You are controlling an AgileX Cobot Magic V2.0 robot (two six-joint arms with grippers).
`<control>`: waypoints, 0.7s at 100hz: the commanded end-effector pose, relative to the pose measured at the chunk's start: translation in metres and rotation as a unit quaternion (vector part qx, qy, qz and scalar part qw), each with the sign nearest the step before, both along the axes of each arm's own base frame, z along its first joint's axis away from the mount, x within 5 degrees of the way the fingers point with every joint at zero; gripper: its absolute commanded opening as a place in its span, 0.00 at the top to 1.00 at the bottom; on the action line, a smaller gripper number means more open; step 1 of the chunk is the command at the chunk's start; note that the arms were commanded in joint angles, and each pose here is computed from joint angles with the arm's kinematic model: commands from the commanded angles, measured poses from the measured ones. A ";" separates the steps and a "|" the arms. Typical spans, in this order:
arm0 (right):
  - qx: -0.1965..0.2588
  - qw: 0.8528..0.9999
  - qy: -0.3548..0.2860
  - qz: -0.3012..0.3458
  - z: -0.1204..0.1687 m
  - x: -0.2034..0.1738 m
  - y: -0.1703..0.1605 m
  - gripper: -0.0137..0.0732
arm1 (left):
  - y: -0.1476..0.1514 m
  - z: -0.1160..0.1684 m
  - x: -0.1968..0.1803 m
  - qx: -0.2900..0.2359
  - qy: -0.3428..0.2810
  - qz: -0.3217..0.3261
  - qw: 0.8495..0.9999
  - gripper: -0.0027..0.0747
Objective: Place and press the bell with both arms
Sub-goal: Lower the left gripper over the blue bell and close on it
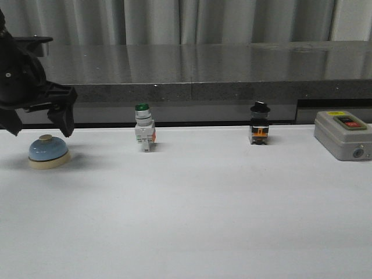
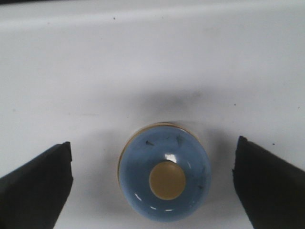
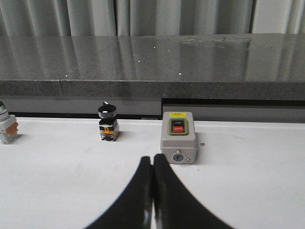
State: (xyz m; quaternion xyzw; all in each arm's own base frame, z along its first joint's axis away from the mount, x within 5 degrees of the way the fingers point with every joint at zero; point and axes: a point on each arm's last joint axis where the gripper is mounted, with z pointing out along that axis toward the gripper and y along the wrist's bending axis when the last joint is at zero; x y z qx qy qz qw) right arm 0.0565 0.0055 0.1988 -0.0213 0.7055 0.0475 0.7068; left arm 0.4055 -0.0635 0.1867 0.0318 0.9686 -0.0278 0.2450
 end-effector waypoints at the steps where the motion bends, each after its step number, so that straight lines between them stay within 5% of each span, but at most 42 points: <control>1: 0.007 0.998 -0.056 -0.003 0.013 -0.003 0.000 0.91 | -0.001 0.023 0.007 -0.009 -0.051 0.000 0.999 0.14; 47: 0.007 0.998 -0.056 -0.003 0.013 -0.003 0.000 0.91 | -0.004 -0.010 0.011 -0.008 -0.009 0.002 1.000 0.15; 70: 0.007 0.998 -0.056 -0.003 0.013 -0.003 0.000 0.91 | -0.004 -0.011 0.011 -0.007 -0.005 0.002 1.000 0.49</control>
